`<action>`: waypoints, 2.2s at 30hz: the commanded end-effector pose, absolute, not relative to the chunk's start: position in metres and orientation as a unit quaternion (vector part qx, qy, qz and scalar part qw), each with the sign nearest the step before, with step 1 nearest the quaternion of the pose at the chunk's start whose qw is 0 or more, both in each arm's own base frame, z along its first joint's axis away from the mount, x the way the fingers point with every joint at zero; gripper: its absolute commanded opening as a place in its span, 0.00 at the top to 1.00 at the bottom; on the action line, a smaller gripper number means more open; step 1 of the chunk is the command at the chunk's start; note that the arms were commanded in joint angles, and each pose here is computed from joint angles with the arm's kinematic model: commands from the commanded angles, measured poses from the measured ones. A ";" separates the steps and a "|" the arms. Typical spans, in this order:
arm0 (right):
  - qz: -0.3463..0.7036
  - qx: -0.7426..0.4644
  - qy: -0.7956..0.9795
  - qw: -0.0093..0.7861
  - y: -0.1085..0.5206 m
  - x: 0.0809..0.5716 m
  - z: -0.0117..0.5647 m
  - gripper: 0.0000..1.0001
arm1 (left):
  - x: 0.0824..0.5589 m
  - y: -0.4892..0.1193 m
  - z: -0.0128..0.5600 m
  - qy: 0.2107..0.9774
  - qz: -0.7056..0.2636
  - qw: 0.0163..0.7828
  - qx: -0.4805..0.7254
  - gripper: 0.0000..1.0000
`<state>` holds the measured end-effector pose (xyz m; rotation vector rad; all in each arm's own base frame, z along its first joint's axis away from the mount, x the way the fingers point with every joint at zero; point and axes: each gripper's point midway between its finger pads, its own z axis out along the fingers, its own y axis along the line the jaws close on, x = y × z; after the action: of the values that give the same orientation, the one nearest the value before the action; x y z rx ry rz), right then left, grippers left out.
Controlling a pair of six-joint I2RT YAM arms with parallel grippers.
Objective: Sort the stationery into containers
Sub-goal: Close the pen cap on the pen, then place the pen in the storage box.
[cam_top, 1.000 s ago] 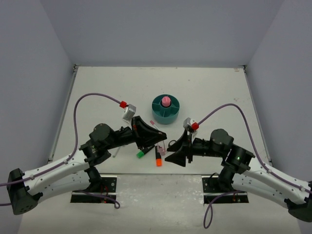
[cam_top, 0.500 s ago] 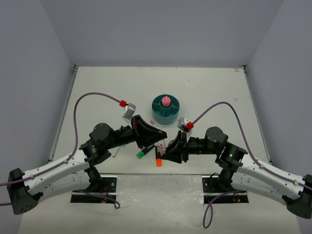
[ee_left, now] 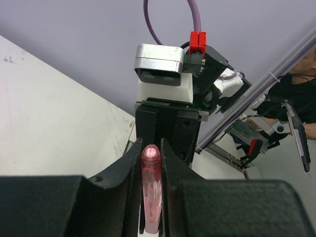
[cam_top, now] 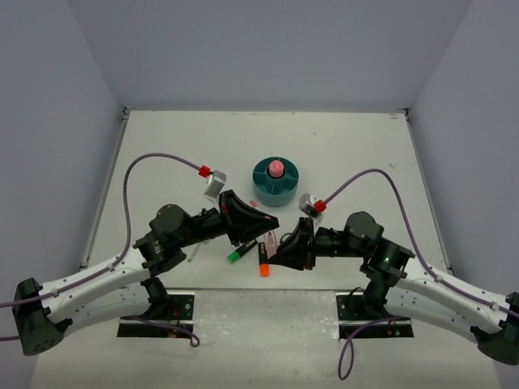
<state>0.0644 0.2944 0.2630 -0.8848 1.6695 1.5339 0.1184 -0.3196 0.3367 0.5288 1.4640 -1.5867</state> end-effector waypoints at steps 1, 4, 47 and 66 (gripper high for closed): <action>0.614 -0.302 0.614 0.394 0.288 0.070 0.310 1.00 | 0.111 -0.321 0.354 0.557 -0.650 0.458 0.241 1.00; 0.613 -0.295 0.608 0.409 0.284 0.072 0.326 1.00 | 0.104 -0.325 0.348 0.551 -0.660 0.442 0.257 1.00; 0.412 -0.138 0.741 0.511 0.222 0.157 0.300 0.01 | 0.276 -0.252 0.323 0.710 -0.282 0.646 -0.014 1.00; 0.435 -0.133 0.738 0.499 0.188 0.122 0.292 0.01 | 0.453 -0.290 0.257 0.724 -0.175 0.666 0.034 1.00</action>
<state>0.1224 0.1921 0.3009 -0.3429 1.7567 1.0625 0.4333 -0.2769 0.2129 0.0710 1.7695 -0.3473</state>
